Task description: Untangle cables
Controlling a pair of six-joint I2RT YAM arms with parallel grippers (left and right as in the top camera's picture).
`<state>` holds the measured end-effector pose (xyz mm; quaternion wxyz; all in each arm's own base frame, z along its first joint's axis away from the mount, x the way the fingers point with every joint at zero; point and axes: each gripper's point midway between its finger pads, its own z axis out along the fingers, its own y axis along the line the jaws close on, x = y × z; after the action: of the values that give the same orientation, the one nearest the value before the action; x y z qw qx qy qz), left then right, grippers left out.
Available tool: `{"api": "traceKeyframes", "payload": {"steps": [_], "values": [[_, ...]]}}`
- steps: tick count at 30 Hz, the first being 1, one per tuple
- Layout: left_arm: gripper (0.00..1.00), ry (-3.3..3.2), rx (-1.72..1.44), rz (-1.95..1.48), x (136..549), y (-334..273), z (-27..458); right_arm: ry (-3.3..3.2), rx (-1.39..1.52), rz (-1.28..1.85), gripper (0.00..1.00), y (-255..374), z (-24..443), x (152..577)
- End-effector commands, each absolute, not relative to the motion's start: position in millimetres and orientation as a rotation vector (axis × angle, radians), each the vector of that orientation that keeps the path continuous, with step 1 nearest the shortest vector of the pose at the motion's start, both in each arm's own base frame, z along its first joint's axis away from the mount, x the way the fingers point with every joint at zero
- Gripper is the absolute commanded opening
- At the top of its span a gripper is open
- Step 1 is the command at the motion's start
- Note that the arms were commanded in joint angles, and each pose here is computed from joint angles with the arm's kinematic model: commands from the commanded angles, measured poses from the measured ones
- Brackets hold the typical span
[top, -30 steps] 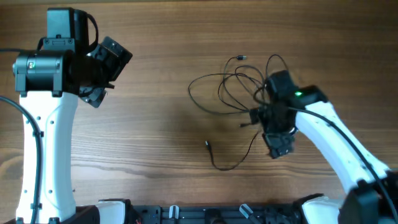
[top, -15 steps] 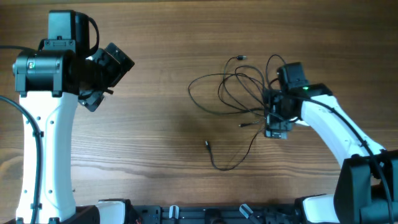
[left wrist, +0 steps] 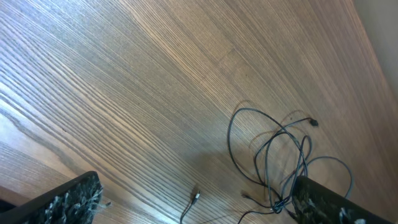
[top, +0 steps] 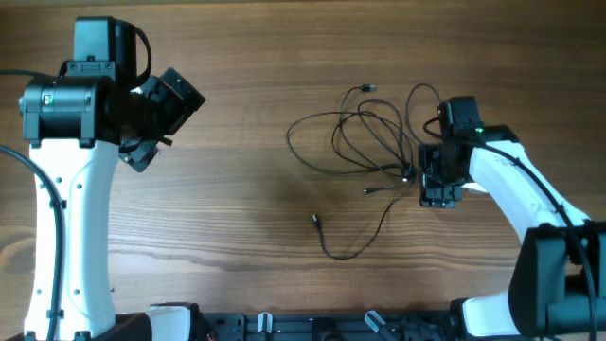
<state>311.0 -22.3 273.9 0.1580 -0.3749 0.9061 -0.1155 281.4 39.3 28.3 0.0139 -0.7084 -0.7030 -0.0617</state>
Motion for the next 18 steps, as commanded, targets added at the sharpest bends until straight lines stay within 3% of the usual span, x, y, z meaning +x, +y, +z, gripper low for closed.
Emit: {"api": "traceKeyframes", "payload": {"steps": [1,5,12,18], "values": [[1.00,2.608,-1.039,-0.325,310,-24,273,-2.193,-2.065,-0.239,0.75,56,22,275],[1.00,2.608,-1.037,-0.326,311,-24,273,-2.104,-1.987,-0.295,0.88,74,27,263],[1.00,2.611,-1.038,-0.323,310,-24,272,-2.057,-1.935,-0.087,0.96,65,32,222],[1.00,2.645,-0.974,-0.304,310,-23,269,-2.081,-1.950,-0.078,0.97,61,31,226]]}}
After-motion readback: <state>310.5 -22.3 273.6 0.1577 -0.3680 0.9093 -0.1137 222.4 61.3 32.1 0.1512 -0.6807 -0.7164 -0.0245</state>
